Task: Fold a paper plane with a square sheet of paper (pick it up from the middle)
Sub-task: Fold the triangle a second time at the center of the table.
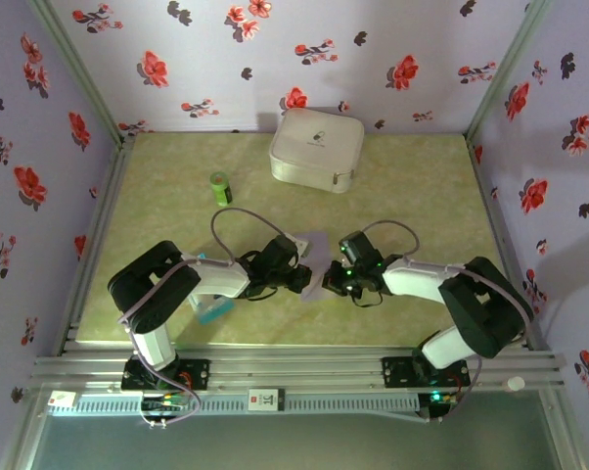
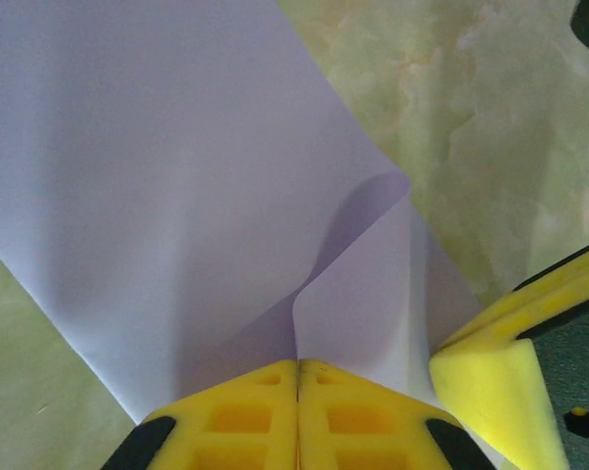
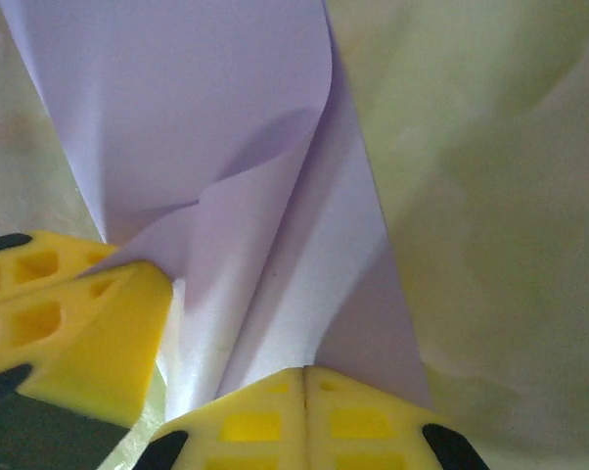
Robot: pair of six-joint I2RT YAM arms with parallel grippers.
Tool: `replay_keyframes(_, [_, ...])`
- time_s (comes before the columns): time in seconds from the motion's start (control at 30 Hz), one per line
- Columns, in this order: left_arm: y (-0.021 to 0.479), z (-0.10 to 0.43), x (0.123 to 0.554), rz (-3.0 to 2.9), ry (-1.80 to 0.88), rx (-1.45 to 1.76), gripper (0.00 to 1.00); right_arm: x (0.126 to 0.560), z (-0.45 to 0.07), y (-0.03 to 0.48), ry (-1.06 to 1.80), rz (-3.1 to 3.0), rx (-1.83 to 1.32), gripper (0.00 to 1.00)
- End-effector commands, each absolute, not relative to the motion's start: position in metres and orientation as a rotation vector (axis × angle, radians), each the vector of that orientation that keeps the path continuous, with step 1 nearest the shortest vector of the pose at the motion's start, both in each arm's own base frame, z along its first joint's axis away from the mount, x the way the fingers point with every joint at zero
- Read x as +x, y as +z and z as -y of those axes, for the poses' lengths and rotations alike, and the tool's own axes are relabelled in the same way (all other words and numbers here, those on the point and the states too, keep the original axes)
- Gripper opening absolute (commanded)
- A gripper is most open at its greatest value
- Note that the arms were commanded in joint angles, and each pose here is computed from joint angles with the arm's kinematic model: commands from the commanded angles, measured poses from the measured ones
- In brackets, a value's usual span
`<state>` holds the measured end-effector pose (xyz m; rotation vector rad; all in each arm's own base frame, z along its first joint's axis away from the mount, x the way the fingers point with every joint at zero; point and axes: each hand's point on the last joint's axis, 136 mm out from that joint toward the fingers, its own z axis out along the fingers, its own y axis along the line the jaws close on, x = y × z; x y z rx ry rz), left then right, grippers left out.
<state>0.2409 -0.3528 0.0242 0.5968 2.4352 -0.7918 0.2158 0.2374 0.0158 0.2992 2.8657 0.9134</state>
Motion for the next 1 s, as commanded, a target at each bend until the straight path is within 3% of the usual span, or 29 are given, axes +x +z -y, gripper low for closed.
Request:
replay_keyframes(0.0, [0.030, 0.344, 0.251, -2.401, -0.735, 0.578, 0.08, 0.204, -0.217, -0.004, 0.724, -2.953, 0.303, 0.00])
replay_keyframes(0.97, [0.025, 0.335, 0.263, -2.396, -0.639, 0.580, 0.09, 0.205, -0.218, -0.007, 0.715, -2.960, 0.289, 0.00])
